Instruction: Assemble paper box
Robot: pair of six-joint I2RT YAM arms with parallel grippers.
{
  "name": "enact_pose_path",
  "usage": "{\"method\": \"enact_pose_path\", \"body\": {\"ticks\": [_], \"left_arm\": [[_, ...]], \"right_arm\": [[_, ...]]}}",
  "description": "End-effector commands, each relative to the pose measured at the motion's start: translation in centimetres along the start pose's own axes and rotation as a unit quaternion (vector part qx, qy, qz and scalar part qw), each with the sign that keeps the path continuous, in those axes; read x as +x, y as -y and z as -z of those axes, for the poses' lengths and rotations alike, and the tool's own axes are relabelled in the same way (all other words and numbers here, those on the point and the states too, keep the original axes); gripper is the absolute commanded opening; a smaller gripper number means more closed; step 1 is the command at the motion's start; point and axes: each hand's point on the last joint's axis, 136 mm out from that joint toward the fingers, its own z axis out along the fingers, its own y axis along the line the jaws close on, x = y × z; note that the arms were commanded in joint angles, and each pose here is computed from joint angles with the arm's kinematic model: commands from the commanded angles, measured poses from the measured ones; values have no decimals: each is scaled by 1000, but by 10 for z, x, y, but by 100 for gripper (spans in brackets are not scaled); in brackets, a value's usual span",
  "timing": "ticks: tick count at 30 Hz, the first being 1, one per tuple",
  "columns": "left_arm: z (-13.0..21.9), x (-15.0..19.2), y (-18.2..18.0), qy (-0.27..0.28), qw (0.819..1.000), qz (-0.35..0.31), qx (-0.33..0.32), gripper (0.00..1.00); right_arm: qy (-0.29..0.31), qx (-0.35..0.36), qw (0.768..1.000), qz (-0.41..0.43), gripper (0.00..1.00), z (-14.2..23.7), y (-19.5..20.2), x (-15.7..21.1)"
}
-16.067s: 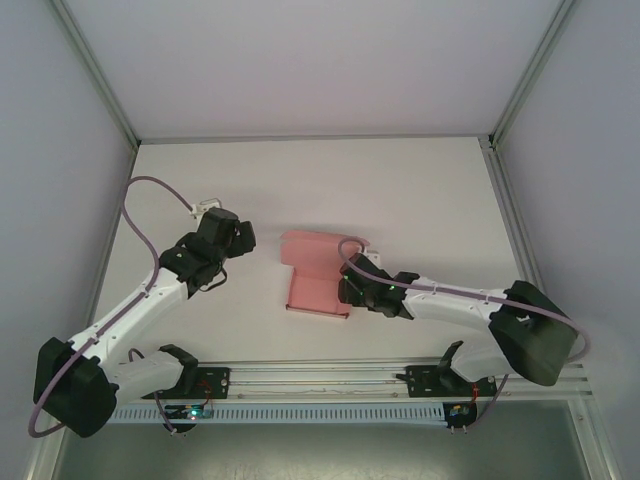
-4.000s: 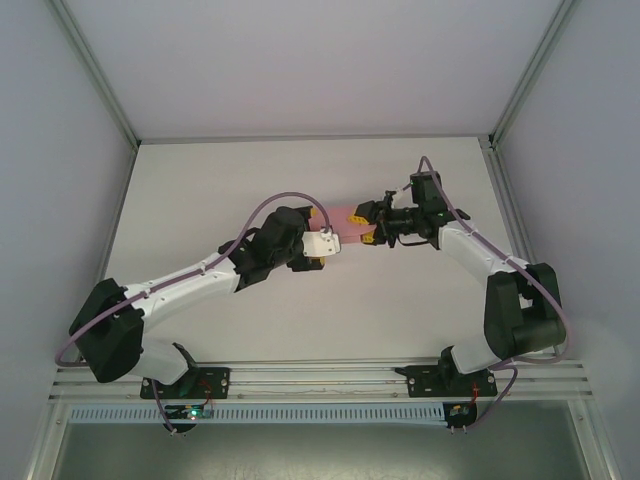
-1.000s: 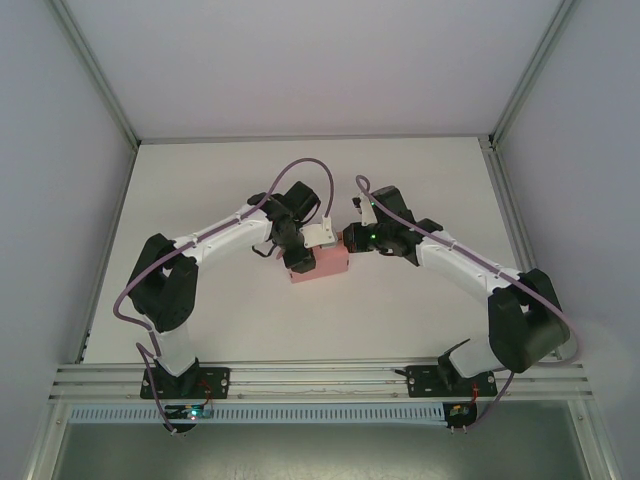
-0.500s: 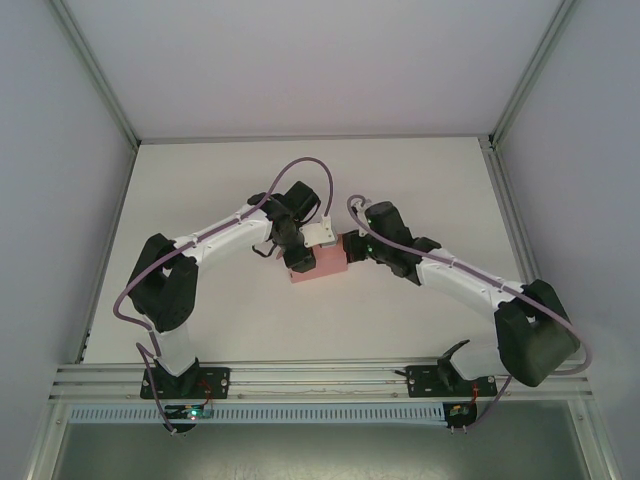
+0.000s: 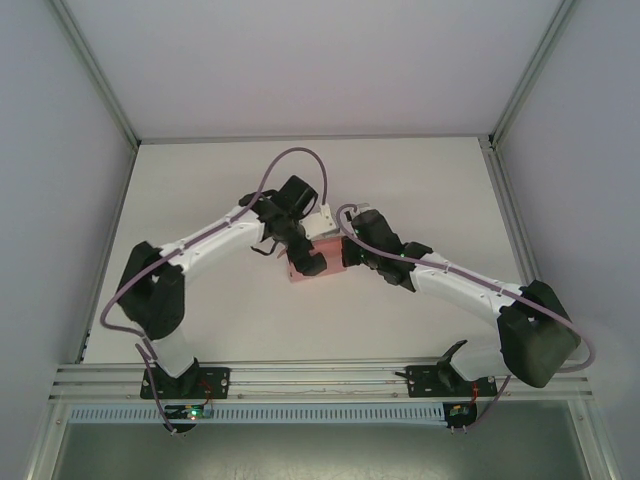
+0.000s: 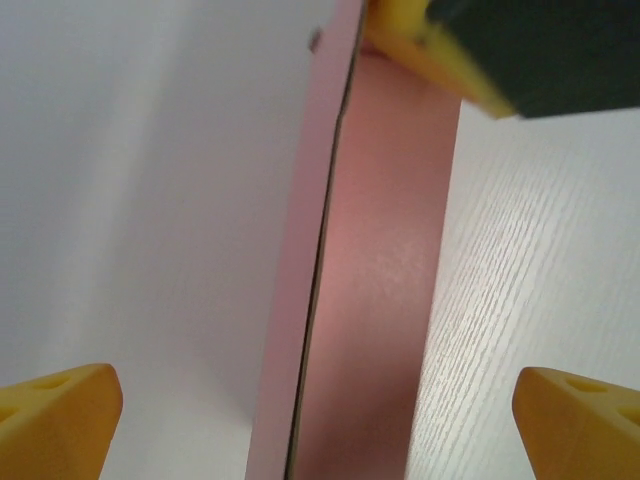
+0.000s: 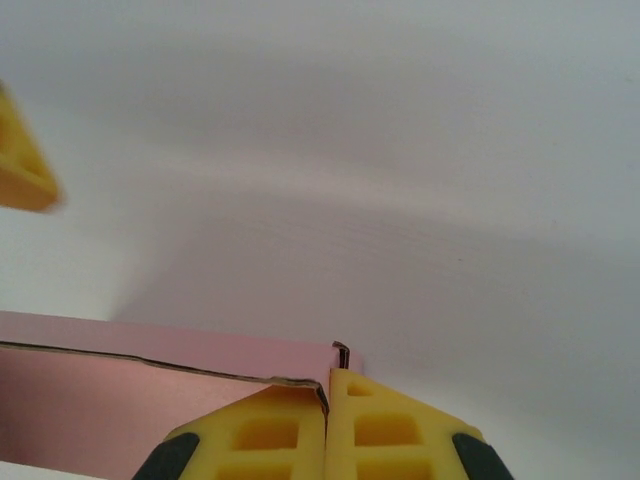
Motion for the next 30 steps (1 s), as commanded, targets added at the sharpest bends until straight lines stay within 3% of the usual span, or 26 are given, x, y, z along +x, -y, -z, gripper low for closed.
{"method": "enact_pose_path", "body": {"ticks": [1,4,6,10,11,14,19,23,26,30], "left_arm": [[36,-9,-20,38,994,58,-84,100],[46,21,-36,1,982,112,-152,100],[46,42,-37,-24,976,130,-173,84],[38,53,-26,-26,978,146,-149,68],[38,52,-25,-24,977,152,-147,62],[37,50,-25,-25,974,170,-145,30],[35,46,-22,-22,973,189,-130,2],[28,39,-23,-14,968,221,-121,0],[31,29,-31,12,951,281,-126,0],[38,3,-18,64,930,360,-46,0]], "right_arm": [[-34,47,998,-11,0,1,14,18],[-40,45,998,-11,0,-1,11,18],[-45,45,998,-10,0,-2,10,18],[-55,50,997,-4,0,-4,8,20],[-60,48,997,-1,0,-5,7,21],[-62,49,997,2,0,-6,5,21],[-57,51,997,10,0,-4,2,18],[-46,53,997,16,0,-1,-1,16],[-41,59,997,18,0,1,-2,17],[-40,73,996,15,0,4,0,22]]}}
